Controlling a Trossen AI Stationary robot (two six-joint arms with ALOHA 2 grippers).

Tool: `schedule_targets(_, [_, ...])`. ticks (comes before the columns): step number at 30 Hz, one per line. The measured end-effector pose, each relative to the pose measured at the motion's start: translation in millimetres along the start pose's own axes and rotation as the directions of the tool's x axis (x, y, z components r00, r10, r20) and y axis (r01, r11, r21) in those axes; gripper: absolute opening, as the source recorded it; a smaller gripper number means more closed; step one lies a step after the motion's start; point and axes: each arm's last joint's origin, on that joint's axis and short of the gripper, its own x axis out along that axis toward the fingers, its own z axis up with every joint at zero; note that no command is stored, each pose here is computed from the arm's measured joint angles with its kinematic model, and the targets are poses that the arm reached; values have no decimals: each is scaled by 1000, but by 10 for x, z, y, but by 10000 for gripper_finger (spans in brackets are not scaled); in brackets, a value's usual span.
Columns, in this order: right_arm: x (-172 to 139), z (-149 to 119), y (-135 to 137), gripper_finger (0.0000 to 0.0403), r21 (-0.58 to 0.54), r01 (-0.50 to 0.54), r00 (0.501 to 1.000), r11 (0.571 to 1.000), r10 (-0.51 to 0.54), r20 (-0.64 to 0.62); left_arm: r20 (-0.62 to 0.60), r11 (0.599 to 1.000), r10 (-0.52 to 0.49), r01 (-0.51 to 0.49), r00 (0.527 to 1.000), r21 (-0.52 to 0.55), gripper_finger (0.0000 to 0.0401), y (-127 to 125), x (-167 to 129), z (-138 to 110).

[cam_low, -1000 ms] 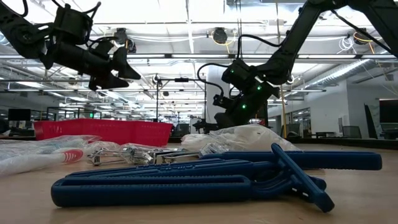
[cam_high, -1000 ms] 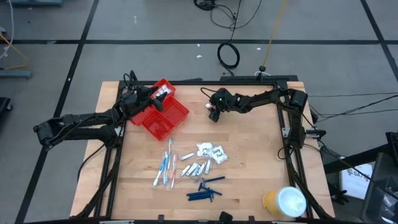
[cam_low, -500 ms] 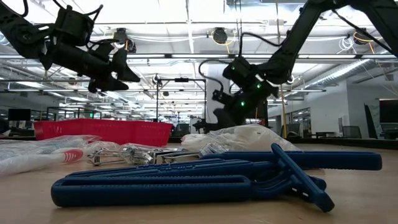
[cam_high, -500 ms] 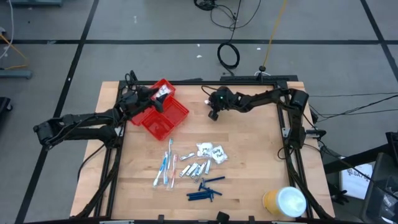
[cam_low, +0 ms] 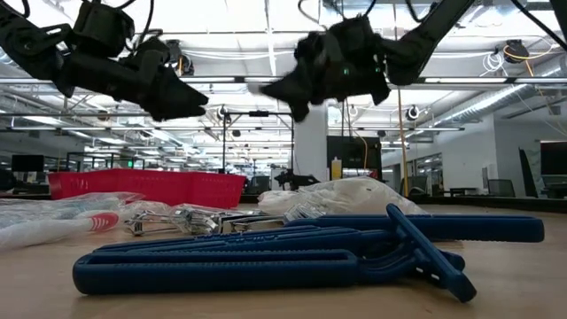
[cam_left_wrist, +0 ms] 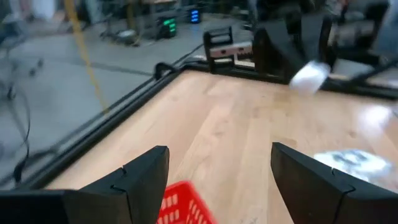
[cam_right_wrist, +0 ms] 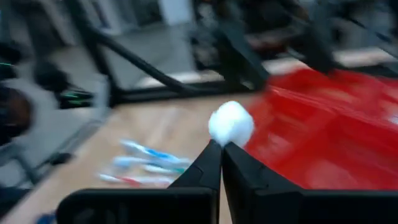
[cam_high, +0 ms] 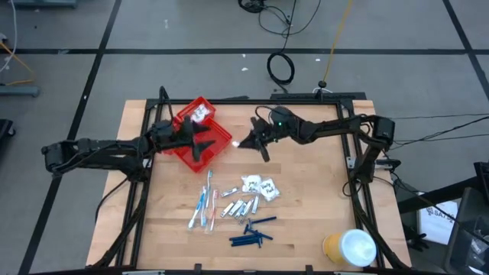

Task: Pick & Place Travel size toiletries
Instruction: Put the right vanity pack into the horizontal right red bin

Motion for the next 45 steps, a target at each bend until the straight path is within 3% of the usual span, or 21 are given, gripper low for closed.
schedule_targets(8, [149,-17,231,0,-22,-72,997,997,72,-5,111,964,-126,96,986,246,270,-343,169,46])
schedule_targets(17, [168,-25,258,0,1,-77,997,997,77,-8,92,908,-239,189,967,373,271,-657,563,244])
schedule_targets(24, [169,-31,261,0,11,-78,997,997,78,-14,6,883,-251,226,968,411,265,-715,685,280])
schedule_targets(28, [164,-30,252,0,12,-77,997,997,78,-14,6,882,-251,226,968,414,229,-710,655,299])
schedule_targets(40, [160,-29,245,0,10,-73,997,997,73,-13,2,878,-248,224,969,424,73,-686,640,309])
schedule_targets(45, [157,-52,236,29,28,-47,998,998,48,-34,-8,881,-234,216,972,421,11,-649,638,299])
